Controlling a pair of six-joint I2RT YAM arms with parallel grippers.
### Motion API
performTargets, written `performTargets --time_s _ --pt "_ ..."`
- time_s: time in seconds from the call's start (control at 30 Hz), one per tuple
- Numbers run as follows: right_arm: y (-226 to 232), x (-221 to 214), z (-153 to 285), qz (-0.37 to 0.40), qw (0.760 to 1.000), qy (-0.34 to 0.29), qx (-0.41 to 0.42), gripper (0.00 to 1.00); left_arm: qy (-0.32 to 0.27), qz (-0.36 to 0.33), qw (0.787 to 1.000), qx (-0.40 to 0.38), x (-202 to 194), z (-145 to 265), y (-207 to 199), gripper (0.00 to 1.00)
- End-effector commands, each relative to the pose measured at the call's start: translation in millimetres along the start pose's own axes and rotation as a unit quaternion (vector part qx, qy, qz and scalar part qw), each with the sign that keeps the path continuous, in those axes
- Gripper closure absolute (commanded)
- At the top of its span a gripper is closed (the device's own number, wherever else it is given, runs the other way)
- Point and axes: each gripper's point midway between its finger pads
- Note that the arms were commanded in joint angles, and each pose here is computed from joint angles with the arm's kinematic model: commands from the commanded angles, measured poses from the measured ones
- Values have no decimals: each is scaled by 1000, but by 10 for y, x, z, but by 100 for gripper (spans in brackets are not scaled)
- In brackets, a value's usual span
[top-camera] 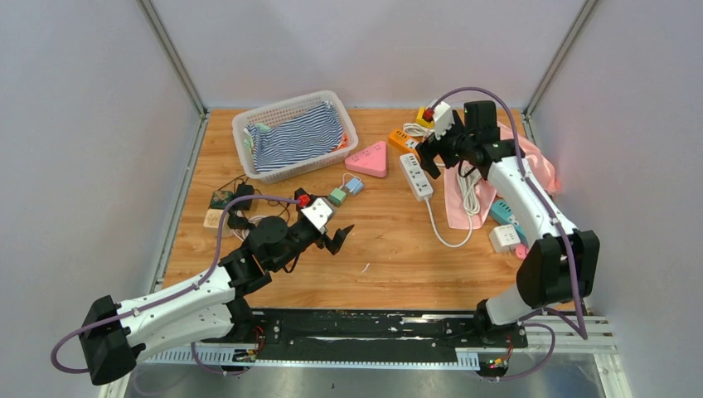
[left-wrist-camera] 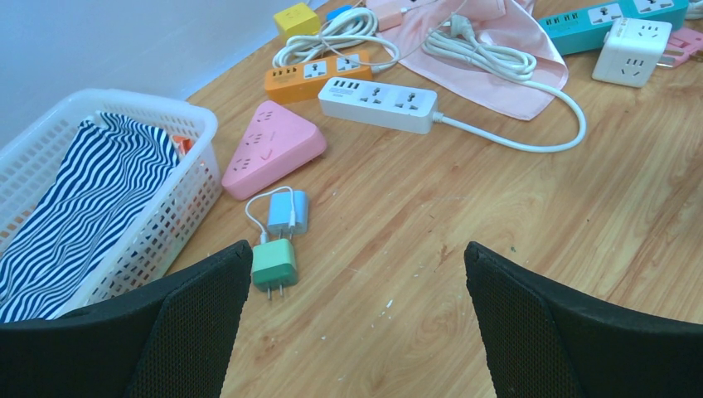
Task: Pull the plug off the socket
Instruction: Move the socket to the corner of the board.
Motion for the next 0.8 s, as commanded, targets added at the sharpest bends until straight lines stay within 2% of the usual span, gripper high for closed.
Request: performTargets --time_s 0.0,0.2,0.3,0.47,0.77 --pt "207 140 286 2 999 -37 34 0 -13 4 1000 7 48 5 6 0" --pt "391 472 791 21 993 -110 35 0 -11 5 1000 11 45 6 20 0" --pt "455 540 1024 2 991 -134 23 0 -12 6 1000 13 49 10 27 0" --pt "631 318 1152 -34 989 -140 32 0 -10 10 1000 17 41 14 38 0" --pt "1115 15 1177 8 976 -174 133 0 -9 23 999 36 23 57 97 0"
Point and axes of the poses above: each gripper's point midway between its finger pads, its own z axis back along the fingers, its own y axis along the line the jaws close on, x = y × z, and after that the axes turned 12 degrees about -z, right-handed
